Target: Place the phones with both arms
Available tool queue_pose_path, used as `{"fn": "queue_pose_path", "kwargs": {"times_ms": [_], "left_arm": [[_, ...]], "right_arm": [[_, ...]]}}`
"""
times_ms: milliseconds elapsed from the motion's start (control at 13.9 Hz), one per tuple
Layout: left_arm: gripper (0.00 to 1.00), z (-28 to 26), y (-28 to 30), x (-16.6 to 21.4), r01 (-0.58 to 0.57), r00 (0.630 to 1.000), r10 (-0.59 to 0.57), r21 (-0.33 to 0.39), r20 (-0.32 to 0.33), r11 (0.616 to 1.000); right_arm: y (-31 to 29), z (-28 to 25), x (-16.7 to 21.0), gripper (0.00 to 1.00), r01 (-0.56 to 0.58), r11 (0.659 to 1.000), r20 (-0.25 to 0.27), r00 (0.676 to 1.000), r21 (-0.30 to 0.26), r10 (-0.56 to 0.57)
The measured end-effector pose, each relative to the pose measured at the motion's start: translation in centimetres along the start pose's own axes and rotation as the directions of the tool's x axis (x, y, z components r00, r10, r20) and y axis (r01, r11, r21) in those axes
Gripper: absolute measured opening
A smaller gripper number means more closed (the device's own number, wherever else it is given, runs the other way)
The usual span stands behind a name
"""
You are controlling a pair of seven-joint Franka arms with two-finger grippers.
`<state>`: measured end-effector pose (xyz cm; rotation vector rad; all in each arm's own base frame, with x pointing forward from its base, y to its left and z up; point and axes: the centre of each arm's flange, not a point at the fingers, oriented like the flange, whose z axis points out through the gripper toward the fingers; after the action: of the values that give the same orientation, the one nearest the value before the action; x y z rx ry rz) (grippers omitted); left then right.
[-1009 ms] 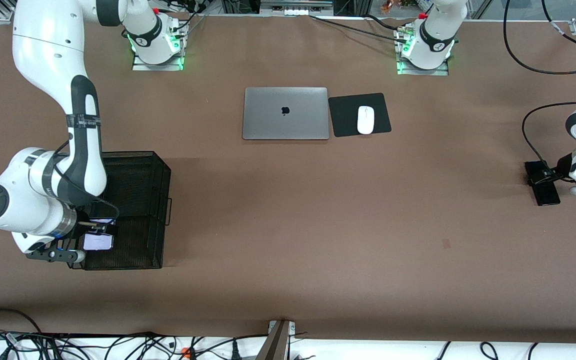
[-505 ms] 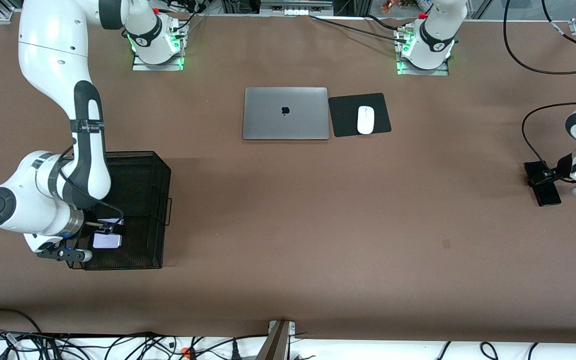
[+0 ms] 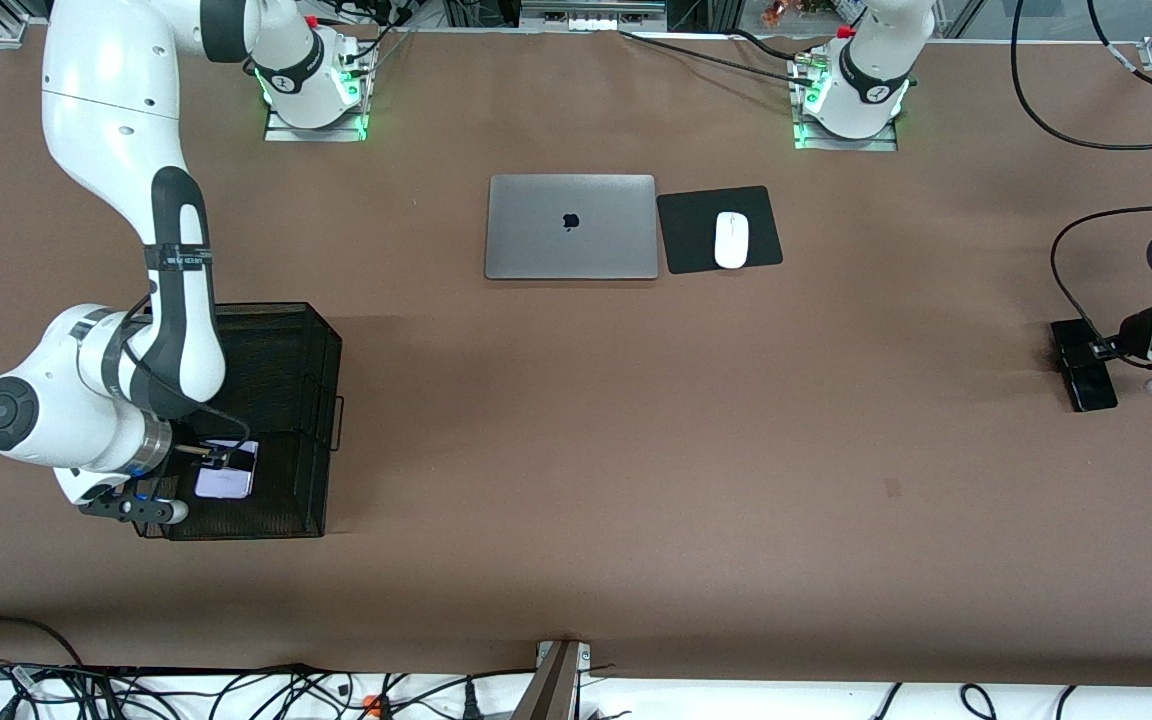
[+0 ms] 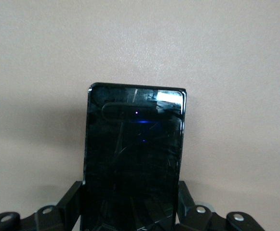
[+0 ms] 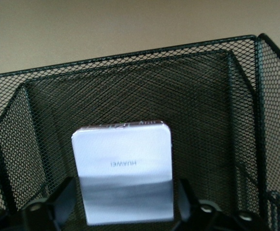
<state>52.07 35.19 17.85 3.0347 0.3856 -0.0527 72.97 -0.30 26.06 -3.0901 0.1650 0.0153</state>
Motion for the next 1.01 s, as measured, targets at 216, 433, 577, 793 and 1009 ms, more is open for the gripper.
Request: {"fn": "queue_pose_path", "kwargs": {"times_ms": [216,433,577,793,1009], "left_arm": [[0.81,-1.6,0.1,1.0,0.016,0.999,-0.015,-0.019,0.031,1.000],[0.81,-3.8,2.4,3.0,0.043,0.997,-0.041,-0.031,0.060,0.999],[0.81,-4.0,7.4,4.6,0.030,0.997,-0.028,-0.025,0.068,0.999],[0.81,-2.7,21.6,6.1,-0.022,0.995,0.022,-0.002,0.093,1.000],[0.81,-1.3,37.1,4.5,-0.033,0.994,0.029,0.043,0.109,0.999]], "right_arm": [[-0.2,-0.8,0.3,1.00,0.025,1.000,-0.016,1.000,0.001,-0.025],[-1.3,-3.5,1.0,0.99,0.077,0.997,-0.020,0.997,0.006,-0.077],[-2.3,-6.6,1.4,0.99,0.112,0.994,-0.011,0.994,-0.003,-0.112],[-3.3,-10.6,1.3,0.99,0.152,0.988,0.021,0.988,-0.022,-0.152],[-6.3,-13.5,0.4,1.00,0.135,0.991,0.046,0.990,-0.003,-0.135]]}}
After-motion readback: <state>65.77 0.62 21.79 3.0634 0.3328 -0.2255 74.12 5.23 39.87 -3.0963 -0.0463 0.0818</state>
